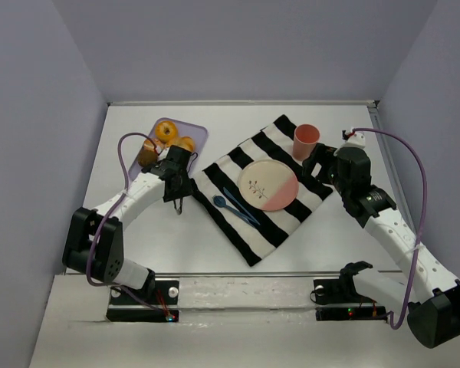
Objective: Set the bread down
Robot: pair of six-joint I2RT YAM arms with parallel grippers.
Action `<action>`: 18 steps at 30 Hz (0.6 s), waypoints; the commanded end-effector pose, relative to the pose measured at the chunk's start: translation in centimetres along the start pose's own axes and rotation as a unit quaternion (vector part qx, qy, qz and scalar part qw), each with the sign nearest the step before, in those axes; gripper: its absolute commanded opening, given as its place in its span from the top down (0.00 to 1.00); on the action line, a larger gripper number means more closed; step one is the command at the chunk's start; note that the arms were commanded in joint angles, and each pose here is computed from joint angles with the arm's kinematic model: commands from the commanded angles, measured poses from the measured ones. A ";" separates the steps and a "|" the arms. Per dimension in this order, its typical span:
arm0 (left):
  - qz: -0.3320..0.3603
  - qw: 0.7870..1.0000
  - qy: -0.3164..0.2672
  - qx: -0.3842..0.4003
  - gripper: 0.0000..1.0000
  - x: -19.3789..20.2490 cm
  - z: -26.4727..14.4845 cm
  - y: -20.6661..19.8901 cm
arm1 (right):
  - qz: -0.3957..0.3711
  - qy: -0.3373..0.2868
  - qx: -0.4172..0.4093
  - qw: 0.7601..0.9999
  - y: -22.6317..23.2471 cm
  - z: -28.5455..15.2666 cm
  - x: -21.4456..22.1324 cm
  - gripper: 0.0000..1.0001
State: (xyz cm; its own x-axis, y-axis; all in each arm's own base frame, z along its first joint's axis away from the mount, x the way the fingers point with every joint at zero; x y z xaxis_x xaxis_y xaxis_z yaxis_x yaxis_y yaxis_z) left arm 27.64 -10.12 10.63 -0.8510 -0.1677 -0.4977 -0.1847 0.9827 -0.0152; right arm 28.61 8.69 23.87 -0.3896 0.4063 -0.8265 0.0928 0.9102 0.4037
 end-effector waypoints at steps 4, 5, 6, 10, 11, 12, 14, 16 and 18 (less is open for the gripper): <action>-0.027 0.998 -0.050 -0.007 0.69 -2.2 -3.6 0.9 | 0.002 -0.026 0.002 1.000 -0.1 -0.1 -1.0 0.08; -0.032 0.998 -0.053 -0.009 0.69 -2.2 -3.9 1.1 | 0.002 -0.027 0.002 1.000 0.0 -0.1 -1.0 0.09; -0.041 0.997 -0.058 -0.017 0.70 -2.1 -4.7 1.7 | 0.004 -0.027 0.000 1.000 0.0 -0.2 -1.0 0.09; -0.055 0.996 -0.070 -0.028 0.70 -1.4 -6.4 3.0 | 0.005 -0.027 -0.006 1.000 0.2 -0.3 -1.1 0.09; -0.061 0.995 -0.067 -0.032 0.70 -1.0 -6.7 3.4 | 0.004 -0.027 -0.005 1.000 0.2 -0.3 -1.1 0.09; -0.068 0.994 -0.078 -0.028 0.70 -1.0 -7.4 3.6 | 0.004 -0.026 -0.005 1.000 0.1 -0.3 -1.0 0.09; -0.078 0.993 -0.083 -0.022 0.70 -0.9 -8.1 3.8 | 0.005 -0.027 -0.006 1.000 0.2 -0.3 -1.1 0.09; -0.086 0.992 -0.097 -0.004 0.71 -1.0 -9.3 3.9 | 0.006 -0.025 -0.007 1.000 0.2 -0.3 -1.0 0.09; -0.096 0.988 -0.118 0.019 0.72 -1.6 -10.9 3.7 | 0.007 -0.025 -0.012 1.000 0.3 -0.4 -1.1 0.08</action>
State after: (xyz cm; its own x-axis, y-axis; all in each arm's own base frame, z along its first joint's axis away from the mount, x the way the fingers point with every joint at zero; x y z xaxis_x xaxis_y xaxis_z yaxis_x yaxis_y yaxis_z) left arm 23.68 -7.52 17.83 -0.7298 -0.2811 -0.6231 -0.2893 0.9529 -0.0910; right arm 28.60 8.68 23.86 -0.3894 0.4067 -0.8264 0.0932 0.9100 0.4039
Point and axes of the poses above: each gripper's point midway between its finger pads, its own z axis out along the fingers, its own y axis along the line the jaws close on, x = y × z, the point moved 4 cm from there along -z, back along the fingers, and after that the axes turned 6 degrees about z, right-handed, at the moved point
